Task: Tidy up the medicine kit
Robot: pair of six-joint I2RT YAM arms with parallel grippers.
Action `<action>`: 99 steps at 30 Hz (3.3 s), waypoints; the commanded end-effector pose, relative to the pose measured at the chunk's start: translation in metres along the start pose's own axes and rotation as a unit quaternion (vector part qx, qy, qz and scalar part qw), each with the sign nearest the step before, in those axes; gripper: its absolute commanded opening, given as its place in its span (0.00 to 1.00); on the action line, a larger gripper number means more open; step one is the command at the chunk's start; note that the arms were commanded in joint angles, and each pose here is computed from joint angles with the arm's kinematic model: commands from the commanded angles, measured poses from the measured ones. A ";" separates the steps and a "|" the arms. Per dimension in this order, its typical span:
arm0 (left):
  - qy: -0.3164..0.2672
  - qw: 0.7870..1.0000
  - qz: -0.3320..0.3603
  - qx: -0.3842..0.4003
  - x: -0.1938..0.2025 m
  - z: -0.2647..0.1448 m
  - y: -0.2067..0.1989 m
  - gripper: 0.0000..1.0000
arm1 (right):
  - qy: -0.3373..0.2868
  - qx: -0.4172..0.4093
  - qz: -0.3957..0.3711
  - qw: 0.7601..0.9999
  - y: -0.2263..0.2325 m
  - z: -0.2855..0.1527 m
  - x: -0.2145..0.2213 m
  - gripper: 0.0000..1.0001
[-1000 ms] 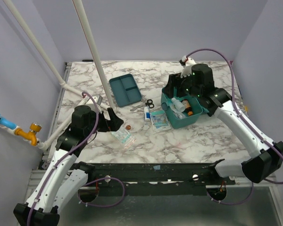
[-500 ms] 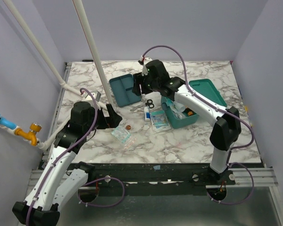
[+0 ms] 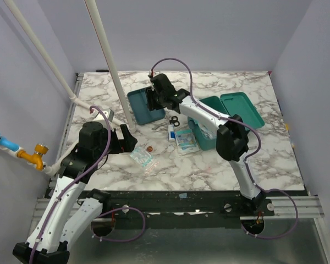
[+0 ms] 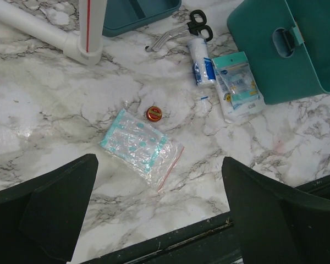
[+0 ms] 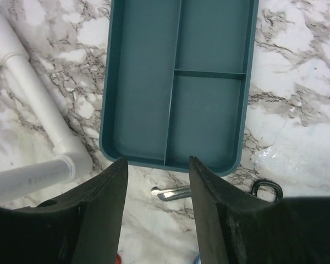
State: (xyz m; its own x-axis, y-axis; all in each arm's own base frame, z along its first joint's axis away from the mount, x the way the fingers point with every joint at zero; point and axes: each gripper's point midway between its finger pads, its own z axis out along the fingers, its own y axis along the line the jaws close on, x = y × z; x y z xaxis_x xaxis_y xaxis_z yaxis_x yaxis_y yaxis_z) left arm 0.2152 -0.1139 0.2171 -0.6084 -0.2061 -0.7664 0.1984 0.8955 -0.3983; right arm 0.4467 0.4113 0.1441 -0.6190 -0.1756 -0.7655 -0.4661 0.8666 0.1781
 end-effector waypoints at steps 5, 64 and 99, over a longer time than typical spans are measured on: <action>0.002 1.000 0.018 -0.022 0.004 -0.008 0.010 0.99 | 0.022 0.033 -0.012 0.999 -0.003 0.043 0.027 0.48; -0.038 0.999 0.032 0.014 -0.023 -0.081 -0.018 0.98 | 0.010 0.055 -0.137 0.989 -0.030 -0.138 0.061 0.01; -0.081 0.995 0.048 -0.011 -0.021 -0.133 -0.009 0.98 | 0.010 -0.269 -0.288 0.919 0.200 -0.151 0.169 0.01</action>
State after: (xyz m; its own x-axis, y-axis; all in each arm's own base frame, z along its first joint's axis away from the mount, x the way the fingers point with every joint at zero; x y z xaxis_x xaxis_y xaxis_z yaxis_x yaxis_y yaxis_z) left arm 0.1299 -0.0746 0.3053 -0.4742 -0.1575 -0.8662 0.2701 0.9104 -0.3134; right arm 0.1335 0.4375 0.1124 -0.2067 -0.6863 -0.6974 -0.9672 0.2511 0.0396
